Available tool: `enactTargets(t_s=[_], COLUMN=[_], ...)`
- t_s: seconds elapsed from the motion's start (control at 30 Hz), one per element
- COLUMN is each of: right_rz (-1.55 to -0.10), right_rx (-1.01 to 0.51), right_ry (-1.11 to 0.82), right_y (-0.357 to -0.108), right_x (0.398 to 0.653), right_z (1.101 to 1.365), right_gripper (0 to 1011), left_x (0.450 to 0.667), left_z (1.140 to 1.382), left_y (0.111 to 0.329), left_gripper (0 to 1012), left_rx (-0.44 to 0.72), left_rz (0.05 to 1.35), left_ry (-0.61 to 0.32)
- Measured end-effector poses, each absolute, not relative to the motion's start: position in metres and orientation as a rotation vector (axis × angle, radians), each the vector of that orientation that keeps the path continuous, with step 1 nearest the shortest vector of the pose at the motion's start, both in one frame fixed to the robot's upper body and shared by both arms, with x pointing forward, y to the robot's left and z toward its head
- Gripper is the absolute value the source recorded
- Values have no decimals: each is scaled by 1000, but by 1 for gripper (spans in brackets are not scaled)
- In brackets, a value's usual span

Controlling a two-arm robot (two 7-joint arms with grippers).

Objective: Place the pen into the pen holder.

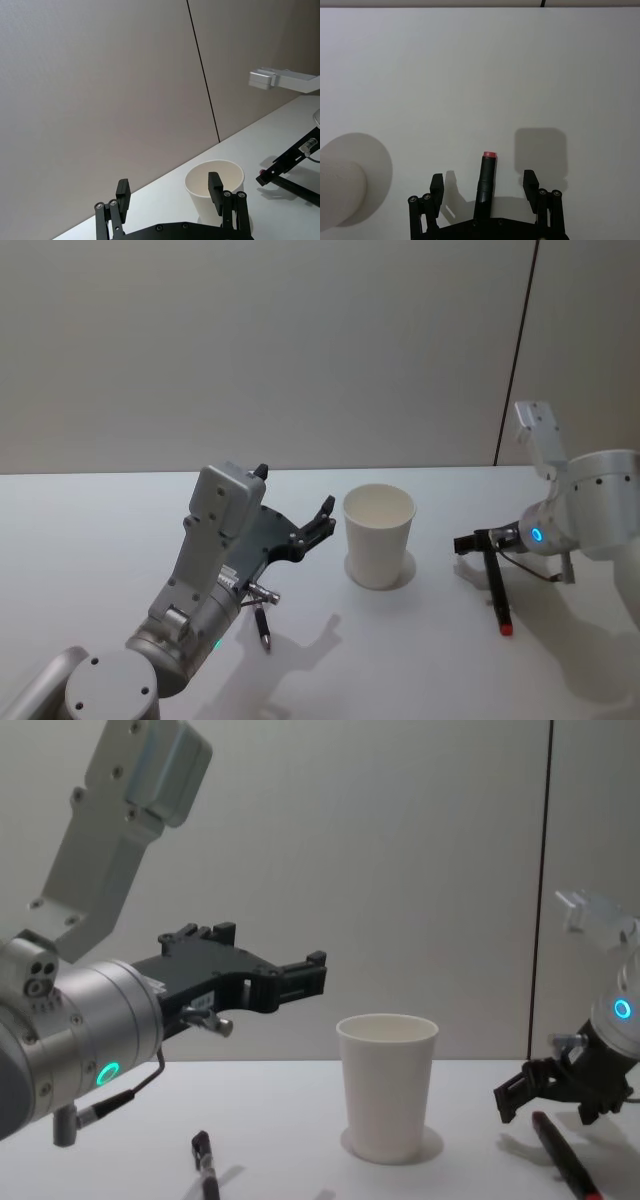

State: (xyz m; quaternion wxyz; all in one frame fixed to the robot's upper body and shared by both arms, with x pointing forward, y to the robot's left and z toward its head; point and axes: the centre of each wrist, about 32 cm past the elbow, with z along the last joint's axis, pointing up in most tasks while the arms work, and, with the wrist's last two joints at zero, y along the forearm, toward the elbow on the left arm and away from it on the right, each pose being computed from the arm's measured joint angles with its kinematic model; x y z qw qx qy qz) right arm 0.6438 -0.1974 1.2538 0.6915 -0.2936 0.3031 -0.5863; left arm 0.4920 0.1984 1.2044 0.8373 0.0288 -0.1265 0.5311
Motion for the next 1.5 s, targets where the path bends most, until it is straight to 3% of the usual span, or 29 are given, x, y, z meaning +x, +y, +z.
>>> enactTargets(t_s=[0.97, 1.23, 1.5], right_rz=[-1282, -1275, -1262], right_rx=[-688, -693, -711], right_ry=[680, 677, 675], right_y=[-189, -188, -186], right_x=[660, 662, 664], right_z=[1245, 1243, 1242], right_gripper=[999, 855, 805], left_x=[492, 492, 492], left_z=[1204, 1204, 1204], left_y=[198, 198, 198], left_gripper=[1003, 1002, 1003], left_rx=[61, 61, 61], left_rz=[1124, 1124, 1124], left_ry=[-268, -268, -268])
